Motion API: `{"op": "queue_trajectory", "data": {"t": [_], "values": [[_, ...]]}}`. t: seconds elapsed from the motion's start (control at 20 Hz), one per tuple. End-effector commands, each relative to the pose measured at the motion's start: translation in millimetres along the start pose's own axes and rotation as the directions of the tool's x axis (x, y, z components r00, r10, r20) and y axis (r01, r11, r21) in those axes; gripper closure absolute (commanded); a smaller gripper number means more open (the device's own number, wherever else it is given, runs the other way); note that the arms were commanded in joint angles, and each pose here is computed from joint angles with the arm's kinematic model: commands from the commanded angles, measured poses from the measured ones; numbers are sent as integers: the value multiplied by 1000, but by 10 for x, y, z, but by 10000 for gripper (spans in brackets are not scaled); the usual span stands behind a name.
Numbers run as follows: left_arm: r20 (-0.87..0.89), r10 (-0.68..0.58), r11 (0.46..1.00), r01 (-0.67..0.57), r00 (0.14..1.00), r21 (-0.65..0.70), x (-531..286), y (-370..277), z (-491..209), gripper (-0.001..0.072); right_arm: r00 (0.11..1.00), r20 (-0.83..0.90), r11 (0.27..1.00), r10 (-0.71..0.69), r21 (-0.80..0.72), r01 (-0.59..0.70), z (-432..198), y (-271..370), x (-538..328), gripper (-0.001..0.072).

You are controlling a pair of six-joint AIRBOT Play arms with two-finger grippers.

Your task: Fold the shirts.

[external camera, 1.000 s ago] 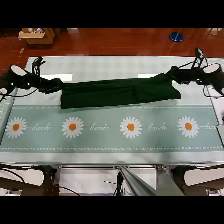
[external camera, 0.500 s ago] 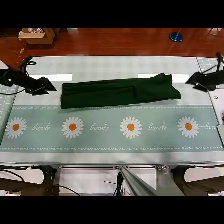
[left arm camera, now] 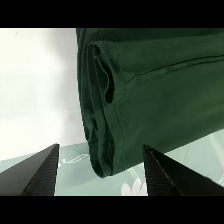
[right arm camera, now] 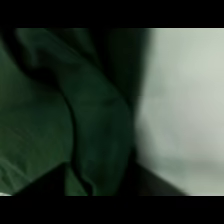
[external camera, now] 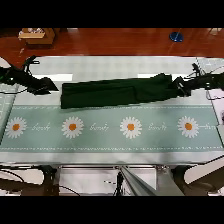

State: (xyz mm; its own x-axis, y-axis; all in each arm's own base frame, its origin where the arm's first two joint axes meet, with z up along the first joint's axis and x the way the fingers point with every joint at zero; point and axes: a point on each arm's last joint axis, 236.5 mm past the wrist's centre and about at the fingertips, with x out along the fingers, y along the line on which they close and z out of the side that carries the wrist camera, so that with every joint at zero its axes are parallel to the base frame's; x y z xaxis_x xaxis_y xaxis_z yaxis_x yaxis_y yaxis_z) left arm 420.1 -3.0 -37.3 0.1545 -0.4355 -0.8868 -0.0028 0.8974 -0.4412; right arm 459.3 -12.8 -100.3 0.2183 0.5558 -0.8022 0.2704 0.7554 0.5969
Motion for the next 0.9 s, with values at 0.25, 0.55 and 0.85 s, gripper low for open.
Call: {"op": "queue_trajectory", "data": {"t": [0.25,0.55,0.85], "values": [[2,-23,1000,23,1000,-11,-20,-96,0,474,995,70,985,75,-162,-63,73,602,-132,689],[14,-233,972,233,972,41,33,-1031,54,659,997,56,946,-55,-317,70,-335,822,-893,688],[-78,-382,904,390,921,173,383,-2331,-238,680,990,81,906,-112,-400,135,-724,1059,-1467,689]]}}
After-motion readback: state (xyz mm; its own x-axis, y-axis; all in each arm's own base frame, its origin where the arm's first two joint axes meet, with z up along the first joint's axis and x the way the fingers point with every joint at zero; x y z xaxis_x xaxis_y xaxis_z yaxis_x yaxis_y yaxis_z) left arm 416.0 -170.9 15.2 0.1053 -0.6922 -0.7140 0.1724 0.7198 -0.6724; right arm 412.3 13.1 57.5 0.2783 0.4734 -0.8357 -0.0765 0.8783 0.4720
